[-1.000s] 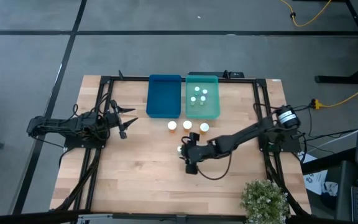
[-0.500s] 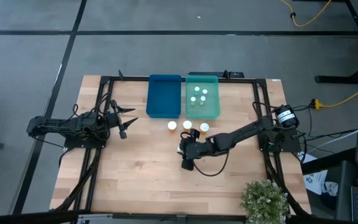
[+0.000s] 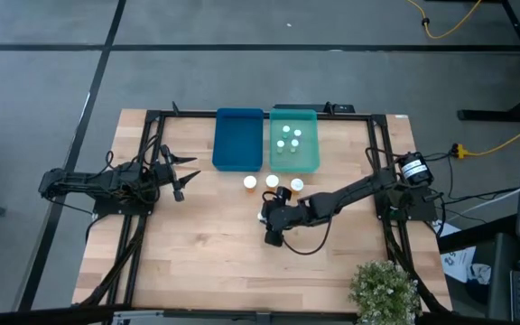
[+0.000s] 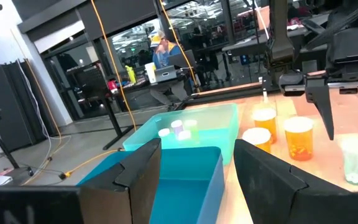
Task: Pick and place medicine bottles into bin by pill shape (circle, oval)
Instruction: Put the blue tablet bottle into the light blue bin
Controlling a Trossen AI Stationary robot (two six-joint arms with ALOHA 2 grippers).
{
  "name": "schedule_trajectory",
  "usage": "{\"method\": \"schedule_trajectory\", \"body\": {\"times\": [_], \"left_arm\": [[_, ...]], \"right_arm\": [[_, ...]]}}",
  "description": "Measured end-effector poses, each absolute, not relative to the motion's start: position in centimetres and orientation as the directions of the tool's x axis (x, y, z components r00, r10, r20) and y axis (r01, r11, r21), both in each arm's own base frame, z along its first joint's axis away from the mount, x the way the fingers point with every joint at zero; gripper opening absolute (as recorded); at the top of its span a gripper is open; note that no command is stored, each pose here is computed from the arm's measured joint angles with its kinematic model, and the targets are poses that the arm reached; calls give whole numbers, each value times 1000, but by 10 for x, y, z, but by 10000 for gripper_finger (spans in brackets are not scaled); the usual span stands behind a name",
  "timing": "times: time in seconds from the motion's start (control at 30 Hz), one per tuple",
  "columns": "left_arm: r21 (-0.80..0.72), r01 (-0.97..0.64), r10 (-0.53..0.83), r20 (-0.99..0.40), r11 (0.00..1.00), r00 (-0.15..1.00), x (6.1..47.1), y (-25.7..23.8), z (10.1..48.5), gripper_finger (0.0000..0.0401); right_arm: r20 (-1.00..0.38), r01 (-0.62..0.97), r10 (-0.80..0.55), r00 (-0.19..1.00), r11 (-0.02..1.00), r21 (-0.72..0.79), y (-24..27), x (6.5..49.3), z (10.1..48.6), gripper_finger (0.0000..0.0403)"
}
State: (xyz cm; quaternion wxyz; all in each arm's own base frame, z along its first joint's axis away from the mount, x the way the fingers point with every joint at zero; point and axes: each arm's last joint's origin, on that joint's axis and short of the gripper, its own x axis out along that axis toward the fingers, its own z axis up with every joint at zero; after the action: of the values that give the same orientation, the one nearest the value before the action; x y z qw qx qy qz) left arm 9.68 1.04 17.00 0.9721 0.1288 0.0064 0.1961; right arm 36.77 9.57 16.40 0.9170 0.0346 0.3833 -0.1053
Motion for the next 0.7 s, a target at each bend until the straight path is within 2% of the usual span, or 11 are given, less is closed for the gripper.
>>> {"method": "schedule_trajectory", "body": {"times": [0.7], "left_arm": [[253,-380,383,38,890,923,97,10,170,195]], "right_arm": [[-703,224,-161,693,975,-3,94,377,148,194]]}}
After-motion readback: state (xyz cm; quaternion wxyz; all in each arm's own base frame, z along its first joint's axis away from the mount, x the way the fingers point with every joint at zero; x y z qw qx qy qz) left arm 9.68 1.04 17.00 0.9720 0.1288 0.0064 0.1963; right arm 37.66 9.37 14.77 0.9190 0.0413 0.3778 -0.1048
